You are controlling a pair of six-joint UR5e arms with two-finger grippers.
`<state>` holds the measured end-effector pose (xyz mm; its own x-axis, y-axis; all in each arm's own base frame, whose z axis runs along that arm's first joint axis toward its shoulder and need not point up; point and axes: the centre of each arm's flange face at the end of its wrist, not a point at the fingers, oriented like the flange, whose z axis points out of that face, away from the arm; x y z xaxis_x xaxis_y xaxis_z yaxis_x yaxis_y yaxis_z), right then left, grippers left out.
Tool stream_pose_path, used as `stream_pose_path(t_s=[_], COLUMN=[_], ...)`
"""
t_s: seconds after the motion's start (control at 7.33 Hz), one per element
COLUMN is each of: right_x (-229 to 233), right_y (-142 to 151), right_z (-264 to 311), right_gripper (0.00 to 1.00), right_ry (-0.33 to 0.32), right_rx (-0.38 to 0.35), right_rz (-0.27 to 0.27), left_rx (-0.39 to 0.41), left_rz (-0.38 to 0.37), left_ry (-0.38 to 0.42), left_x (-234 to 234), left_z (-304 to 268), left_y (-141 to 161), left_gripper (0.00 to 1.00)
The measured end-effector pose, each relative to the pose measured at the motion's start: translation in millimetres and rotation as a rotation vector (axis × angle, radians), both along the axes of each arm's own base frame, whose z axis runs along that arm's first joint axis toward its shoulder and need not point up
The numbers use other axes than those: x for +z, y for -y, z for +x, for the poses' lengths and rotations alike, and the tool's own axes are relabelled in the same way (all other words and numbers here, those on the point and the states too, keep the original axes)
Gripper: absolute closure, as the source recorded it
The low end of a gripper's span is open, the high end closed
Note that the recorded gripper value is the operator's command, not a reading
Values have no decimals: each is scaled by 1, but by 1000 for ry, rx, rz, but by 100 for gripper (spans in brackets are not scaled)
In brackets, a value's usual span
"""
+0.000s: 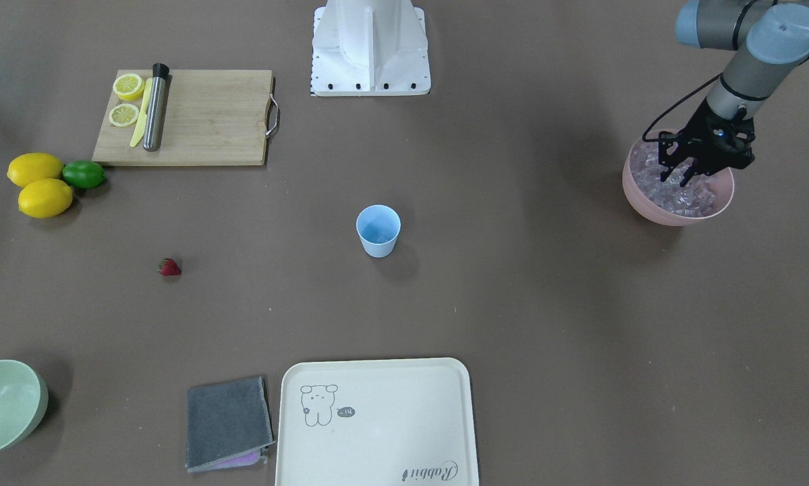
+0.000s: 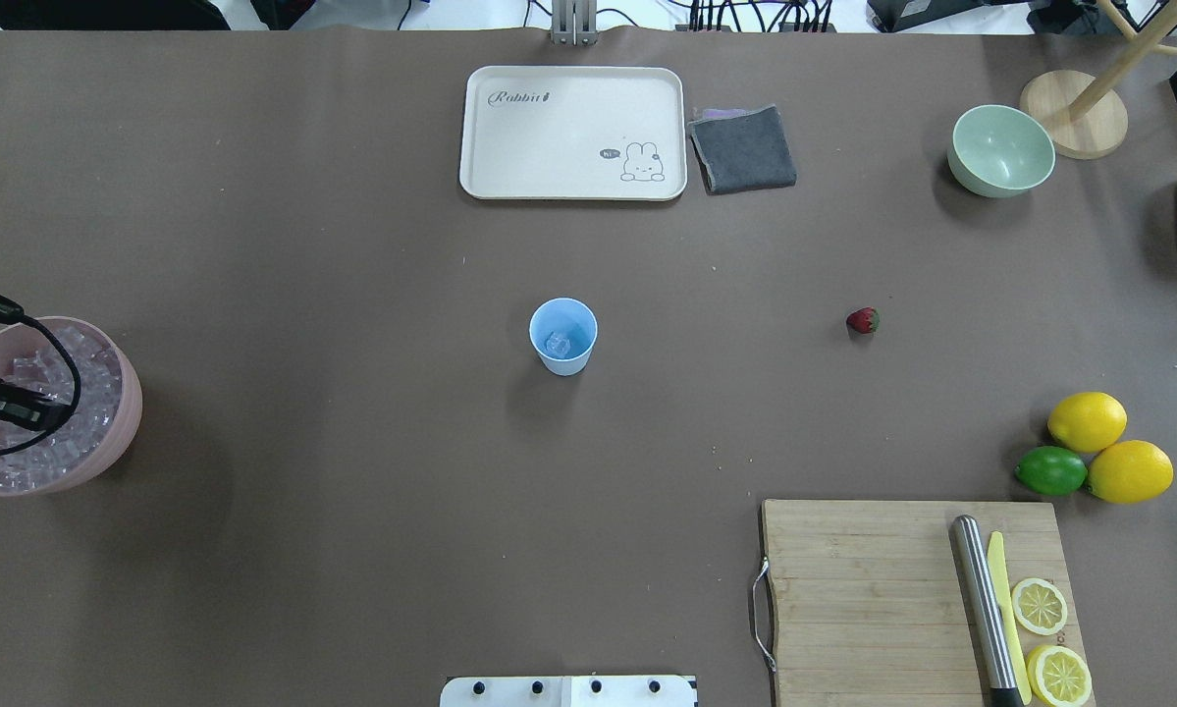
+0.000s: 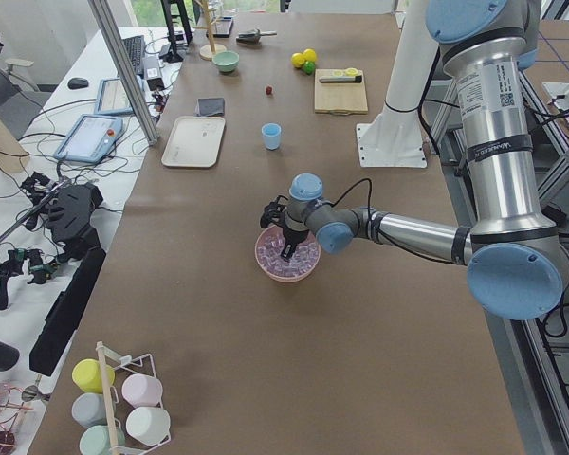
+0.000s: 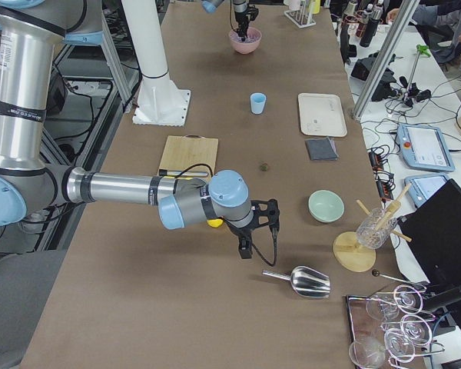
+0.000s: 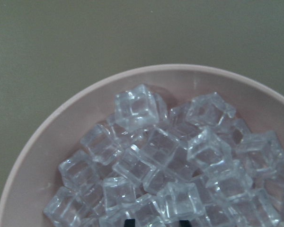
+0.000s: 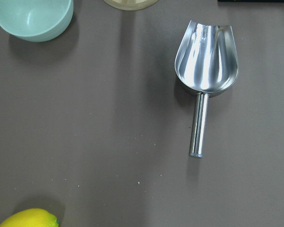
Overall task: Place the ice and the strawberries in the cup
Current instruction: 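Lower the left gripper into the pink bowl and grasp another ice cube, then carry the ice cube with the left gripper over the light-blue cup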
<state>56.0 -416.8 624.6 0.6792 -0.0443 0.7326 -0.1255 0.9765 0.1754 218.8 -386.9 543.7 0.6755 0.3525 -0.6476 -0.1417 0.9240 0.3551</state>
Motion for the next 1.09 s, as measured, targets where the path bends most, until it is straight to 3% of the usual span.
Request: stream_pose_path(t_s=[0.55,0.82,1.09], right_x=[-1,-1,-1], right_y=[0,0,0], right_z=[0,0,0], right_gripper=[0,0,0], right_ry=[0,0,0], right_rx=[1,0,0], right_rz=[1,1,2], left_rx=[-7,-29,-89], left_rz=[-3,-15,-94], left_ry=[-139,-205,-313], left_x=[-68,-127,-206], left_z=[-7,11,58], left_y=[59,91,113], left_gripper=[100,100,100])
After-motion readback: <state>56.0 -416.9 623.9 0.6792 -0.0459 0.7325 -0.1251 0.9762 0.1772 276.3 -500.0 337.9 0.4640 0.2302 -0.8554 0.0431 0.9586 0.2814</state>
